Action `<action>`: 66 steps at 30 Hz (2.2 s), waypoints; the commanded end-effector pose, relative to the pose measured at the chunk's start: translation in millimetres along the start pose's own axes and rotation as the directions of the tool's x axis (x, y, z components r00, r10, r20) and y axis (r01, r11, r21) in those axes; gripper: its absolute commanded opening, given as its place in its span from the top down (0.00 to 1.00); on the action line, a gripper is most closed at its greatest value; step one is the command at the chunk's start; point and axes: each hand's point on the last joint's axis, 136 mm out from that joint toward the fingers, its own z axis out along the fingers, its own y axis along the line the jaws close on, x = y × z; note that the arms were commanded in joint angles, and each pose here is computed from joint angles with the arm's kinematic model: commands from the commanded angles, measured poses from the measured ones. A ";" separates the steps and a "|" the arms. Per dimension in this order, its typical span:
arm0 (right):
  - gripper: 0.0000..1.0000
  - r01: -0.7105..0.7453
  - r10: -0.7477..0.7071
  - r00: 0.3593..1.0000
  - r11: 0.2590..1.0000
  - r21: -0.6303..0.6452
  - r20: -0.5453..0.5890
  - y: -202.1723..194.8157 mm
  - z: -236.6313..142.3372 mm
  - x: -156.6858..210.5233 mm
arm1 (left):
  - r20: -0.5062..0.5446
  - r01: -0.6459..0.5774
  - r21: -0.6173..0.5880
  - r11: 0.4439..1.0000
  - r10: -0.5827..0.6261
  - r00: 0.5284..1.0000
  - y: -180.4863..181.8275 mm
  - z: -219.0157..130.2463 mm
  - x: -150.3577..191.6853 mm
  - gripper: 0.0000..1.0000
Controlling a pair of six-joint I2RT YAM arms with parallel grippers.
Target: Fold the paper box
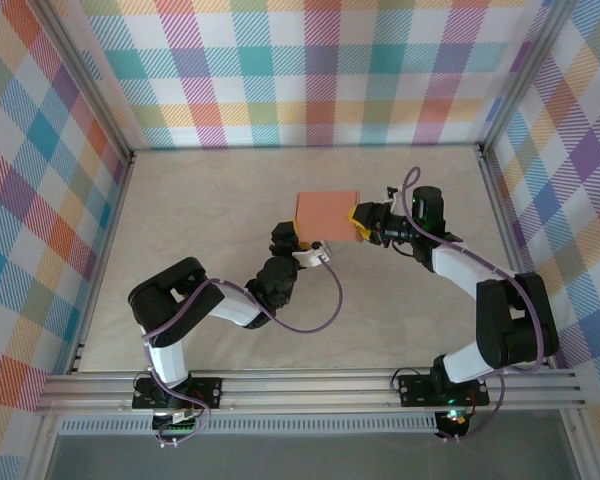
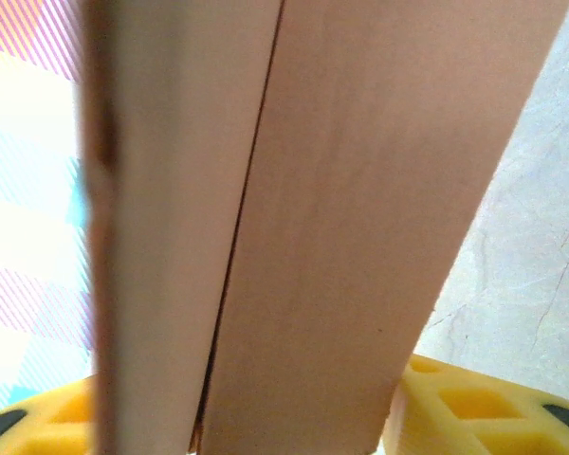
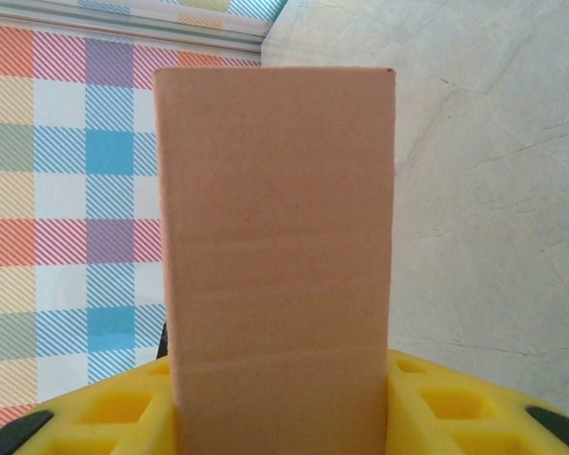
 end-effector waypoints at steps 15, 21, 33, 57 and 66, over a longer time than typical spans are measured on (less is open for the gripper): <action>0.55 0.047 -0.045 0.998 0.998 -0.031 0.046 24.6 -14.5 -6.2 | 0.048 0.054 -0.020 0.998 -0.053 0.997 11.8 -8.9 -6.6 0.14; 0.56 0.049 -0.048 0.998 0.998 -0.036 0.050 29.0 -19.2 -9.8 | 0.099 0.069 -0.025 0.997 -0.066 0.993 16.6 -17.5 -12.6 0.03; 0.55 0.030 -0.029 0.999 0.999 -0.045 0.016 25.7 -17.7 -4.6 | 0.168 0.050 -0.034 0.998 -0.044 0.985 19.8 -20.6 -29.4 0.22; 0.55 0.016 -0.016 1.000 0.999 -0.049 0.001 23.9 -18.8 0.8 | 0.148 -0.004 -0.059 0.998 0.013 0.989 19.3 -19.7 -33.6 0.48; 0.55 0.011 -0.011 1.000 0.999 -0.047 0.002 23.1 -18.7 1.0 | 0.141 -0.001 -0.046 0.999 0.008 0.990 17.0 -19.0 -33.1 0.59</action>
